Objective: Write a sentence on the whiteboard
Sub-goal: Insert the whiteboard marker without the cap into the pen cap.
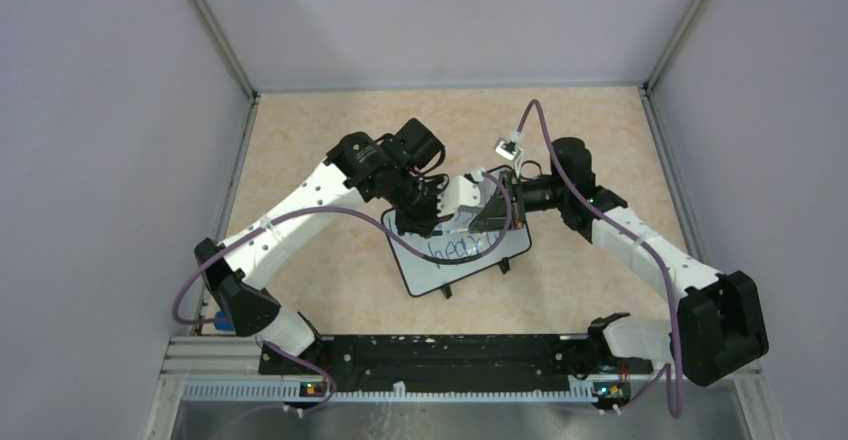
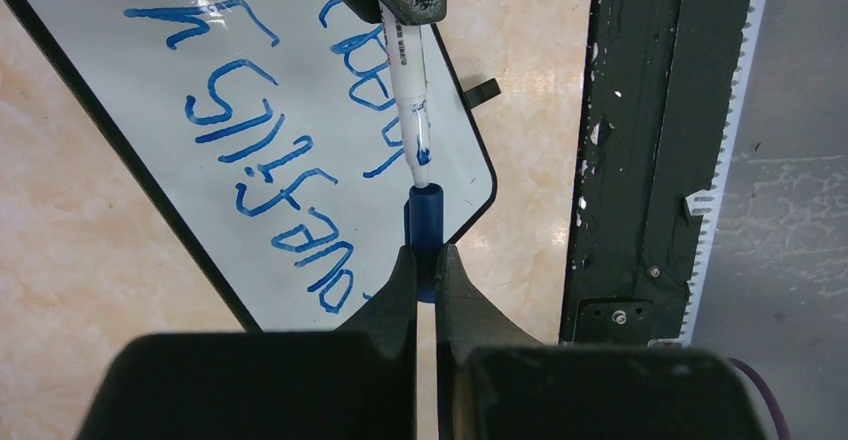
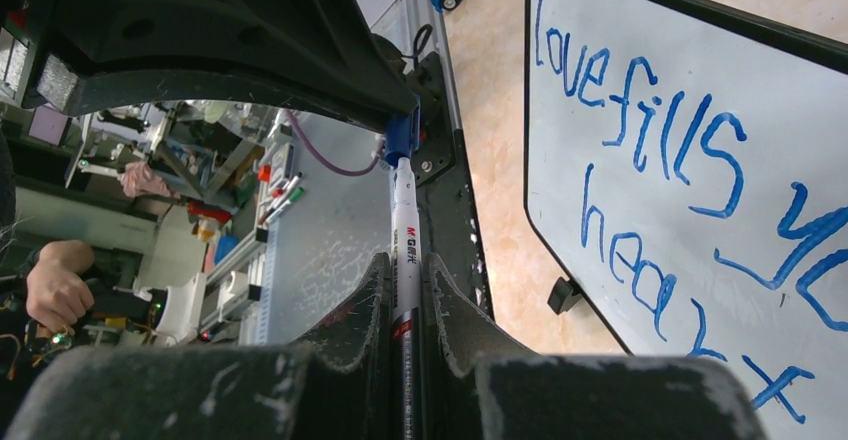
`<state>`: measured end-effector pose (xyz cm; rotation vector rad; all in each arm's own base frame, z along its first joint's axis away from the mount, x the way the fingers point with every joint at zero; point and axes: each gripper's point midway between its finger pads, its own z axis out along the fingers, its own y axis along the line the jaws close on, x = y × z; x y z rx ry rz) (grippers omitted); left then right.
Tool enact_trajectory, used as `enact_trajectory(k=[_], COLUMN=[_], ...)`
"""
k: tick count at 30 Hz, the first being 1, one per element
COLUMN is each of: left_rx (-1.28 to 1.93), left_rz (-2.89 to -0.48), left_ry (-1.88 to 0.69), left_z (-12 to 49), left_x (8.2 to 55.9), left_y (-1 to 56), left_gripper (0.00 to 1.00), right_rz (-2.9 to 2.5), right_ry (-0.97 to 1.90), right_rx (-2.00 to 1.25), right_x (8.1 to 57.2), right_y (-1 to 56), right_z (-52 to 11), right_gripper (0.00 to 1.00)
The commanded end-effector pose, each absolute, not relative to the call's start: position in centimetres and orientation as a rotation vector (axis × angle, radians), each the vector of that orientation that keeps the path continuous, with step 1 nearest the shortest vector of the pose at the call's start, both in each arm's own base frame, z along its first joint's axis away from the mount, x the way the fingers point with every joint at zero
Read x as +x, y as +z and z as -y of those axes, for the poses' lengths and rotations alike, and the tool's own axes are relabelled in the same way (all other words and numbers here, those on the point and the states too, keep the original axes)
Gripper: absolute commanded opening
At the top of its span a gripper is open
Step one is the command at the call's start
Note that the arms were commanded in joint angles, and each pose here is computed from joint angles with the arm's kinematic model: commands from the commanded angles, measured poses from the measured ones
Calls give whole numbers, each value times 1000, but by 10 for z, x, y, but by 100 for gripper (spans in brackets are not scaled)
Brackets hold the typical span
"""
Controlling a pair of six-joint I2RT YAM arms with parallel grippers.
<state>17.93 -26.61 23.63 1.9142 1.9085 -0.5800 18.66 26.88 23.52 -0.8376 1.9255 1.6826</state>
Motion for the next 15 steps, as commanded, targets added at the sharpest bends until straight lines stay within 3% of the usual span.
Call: enact_trajectory(k=[1,15], left_rx=[1868,1843], left_rz=[-1867,-1852], left_ry=[-617,-615], left_z=[281,299], left_x=[184,196], left_y=[249,253], left_gripper=[0,0], right_rz=[-1835,-1835], right_ry=[1649,1666], right_rx=[-907,-919], right_x=[191,191], right_y=[252,246], right_z=[-276,-285], right_gripper=[0,0])
